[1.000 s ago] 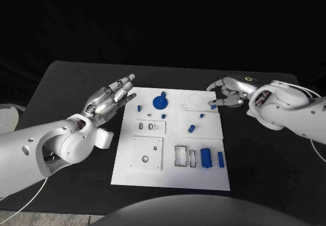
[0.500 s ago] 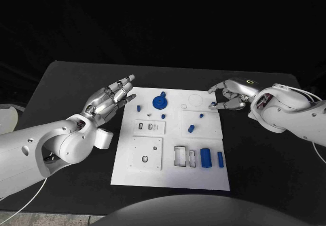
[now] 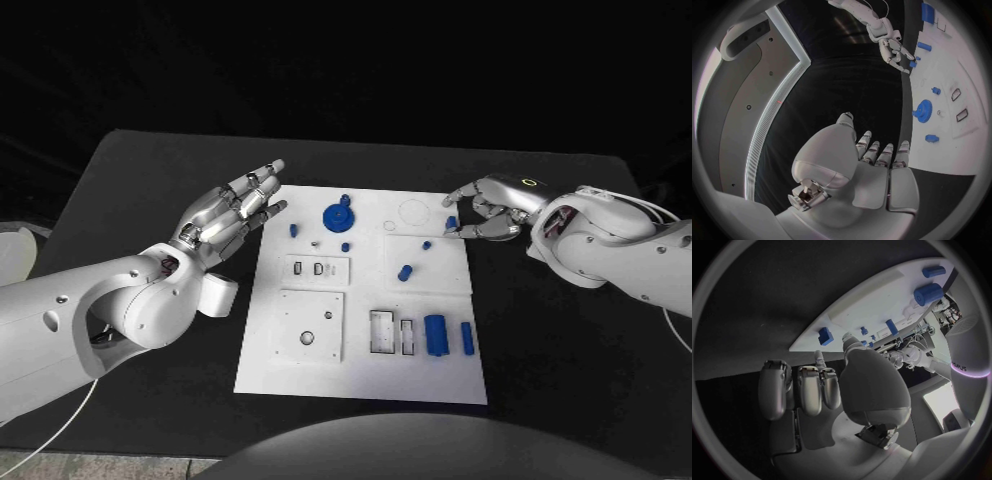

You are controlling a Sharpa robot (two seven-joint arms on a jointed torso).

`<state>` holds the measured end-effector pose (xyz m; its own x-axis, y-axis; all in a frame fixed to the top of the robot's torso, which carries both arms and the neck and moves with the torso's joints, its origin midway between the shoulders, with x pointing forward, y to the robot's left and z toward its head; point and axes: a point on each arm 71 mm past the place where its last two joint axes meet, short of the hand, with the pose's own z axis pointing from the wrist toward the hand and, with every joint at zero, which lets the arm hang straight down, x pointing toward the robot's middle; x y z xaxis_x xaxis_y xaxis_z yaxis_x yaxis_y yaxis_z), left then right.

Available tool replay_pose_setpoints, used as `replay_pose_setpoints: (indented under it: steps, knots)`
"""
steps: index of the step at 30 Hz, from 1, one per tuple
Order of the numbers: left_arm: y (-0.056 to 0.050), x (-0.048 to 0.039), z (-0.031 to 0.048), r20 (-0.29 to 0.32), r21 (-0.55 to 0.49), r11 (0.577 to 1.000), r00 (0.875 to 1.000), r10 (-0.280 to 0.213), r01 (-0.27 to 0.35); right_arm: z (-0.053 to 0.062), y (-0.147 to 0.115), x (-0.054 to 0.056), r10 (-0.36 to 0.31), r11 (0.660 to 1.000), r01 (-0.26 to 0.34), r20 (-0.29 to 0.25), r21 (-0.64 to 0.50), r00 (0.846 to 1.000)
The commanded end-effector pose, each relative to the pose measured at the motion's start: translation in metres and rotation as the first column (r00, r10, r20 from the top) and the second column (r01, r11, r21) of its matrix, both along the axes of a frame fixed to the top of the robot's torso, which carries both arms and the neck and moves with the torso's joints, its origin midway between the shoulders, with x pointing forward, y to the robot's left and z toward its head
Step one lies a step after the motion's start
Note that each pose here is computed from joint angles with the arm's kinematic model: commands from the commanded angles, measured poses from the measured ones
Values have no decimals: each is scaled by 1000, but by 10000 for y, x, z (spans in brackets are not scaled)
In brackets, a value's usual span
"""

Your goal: Assemble the parts on the task board

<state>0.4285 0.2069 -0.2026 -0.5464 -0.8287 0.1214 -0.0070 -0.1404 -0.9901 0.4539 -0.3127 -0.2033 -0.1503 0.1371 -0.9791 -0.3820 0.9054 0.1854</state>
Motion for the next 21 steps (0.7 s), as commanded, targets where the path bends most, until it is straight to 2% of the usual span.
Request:
replay_pose_setpoints:
  steps: [1,21]
  knots:
    - [-13,-8,7,1,-13,1000,1000,-18,18,-26,7,0,9,1000,-9,-14,-6,1000]
    - [-5,-5,5,-1,-12,1000,1000,-18,18,-69,-8,29,0,1000,0,-24,-18,1000]
